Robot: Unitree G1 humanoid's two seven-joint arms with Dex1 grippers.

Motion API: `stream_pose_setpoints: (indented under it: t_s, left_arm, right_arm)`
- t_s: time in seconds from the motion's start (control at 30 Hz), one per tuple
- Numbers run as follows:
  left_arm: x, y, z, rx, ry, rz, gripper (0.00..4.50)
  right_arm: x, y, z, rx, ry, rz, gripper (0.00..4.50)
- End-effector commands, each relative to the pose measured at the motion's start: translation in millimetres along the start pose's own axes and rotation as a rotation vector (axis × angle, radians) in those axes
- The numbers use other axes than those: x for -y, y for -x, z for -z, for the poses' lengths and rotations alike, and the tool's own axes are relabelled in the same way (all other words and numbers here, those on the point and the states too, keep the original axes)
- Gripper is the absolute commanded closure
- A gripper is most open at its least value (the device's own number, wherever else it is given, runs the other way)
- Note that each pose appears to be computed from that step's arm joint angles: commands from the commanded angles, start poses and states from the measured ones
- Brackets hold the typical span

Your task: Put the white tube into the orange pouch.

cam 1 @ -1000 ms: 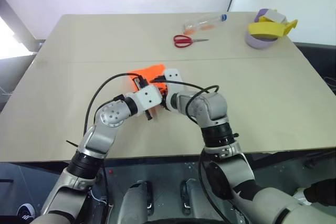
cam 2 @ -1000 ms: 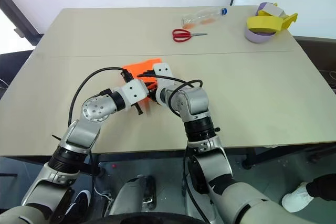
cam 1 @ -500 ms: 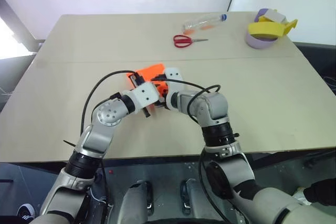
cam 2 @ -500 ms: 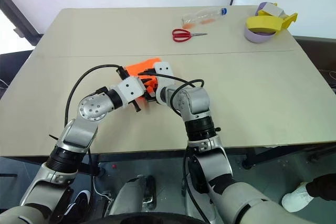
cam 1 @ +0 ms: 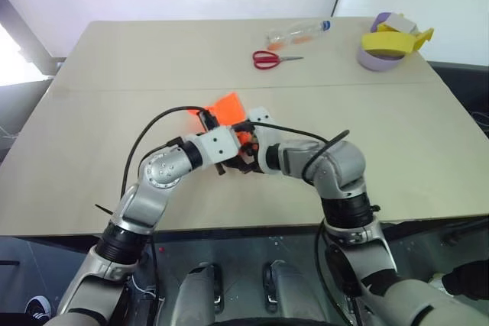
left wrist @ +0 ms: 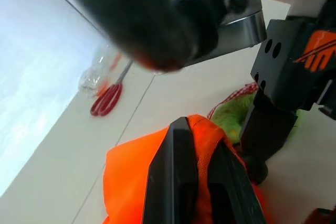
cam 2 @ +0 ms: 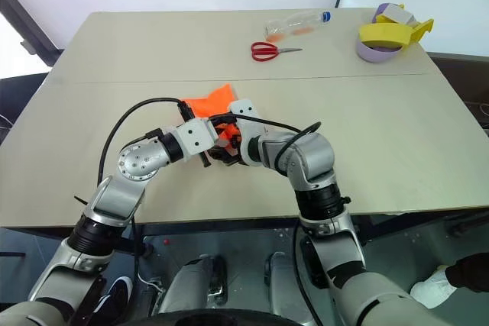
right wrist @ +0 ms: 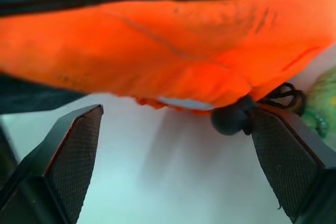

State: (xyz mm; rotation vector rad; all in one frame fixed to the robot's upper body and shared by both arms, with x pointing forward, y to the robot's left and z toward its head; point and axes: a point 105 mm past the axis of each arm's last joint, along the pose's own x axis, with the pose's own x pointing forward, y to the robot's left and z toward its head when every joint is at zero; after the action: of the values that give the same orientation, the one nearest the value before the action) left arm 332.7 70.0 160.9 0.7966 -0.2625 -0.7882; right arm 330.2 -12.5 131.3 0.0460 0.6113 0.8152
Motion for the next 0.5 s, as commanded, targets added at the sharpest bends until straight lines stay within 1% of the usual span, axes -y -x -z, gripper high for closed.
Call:
stream_pose_setpoints:
  t_s: [0.03,0.13,0.23,0.33,0.4,0.5]
  left_arm:
    - [3.7,5.8,23.0,-0.083,0.034,0.005,4.5]
    - [5.0,8.2,27.2,-0.096,0.035,0.008,4.5]
    - [2.6,10.4,32.9,-0.114,0.033,0.0,4.5]
    - [1.6,12.1,36.0,-0.123,0.036,-0.007,4.5]
    - [2.1,12.7,36.8,-0.125,0.026,-0.003,4.5]
    - [2.0,13.0,36.6,-0.122,0.026,-0.007,4.5]
  right_arm:
    - [-45.2,22.3,-27.1,0.133,0.145,-0.212,0.06]
    - [-44.8,27.9,-19.2,0.124,0.159,-0.229,0.06]
    - [-30.6,34.6,-6.7,0.098,0.257,-0.189,0.06]
    - [-22.7,41.2,-5.1,0.105,0.292,-0.183,0.06]
    - [-16.8,43.1,-4.2,0.104,0.278,-0.173,0.06]
    - [-1.5,46.2,-3.1,0.107,0.316,-0.113,0.06]
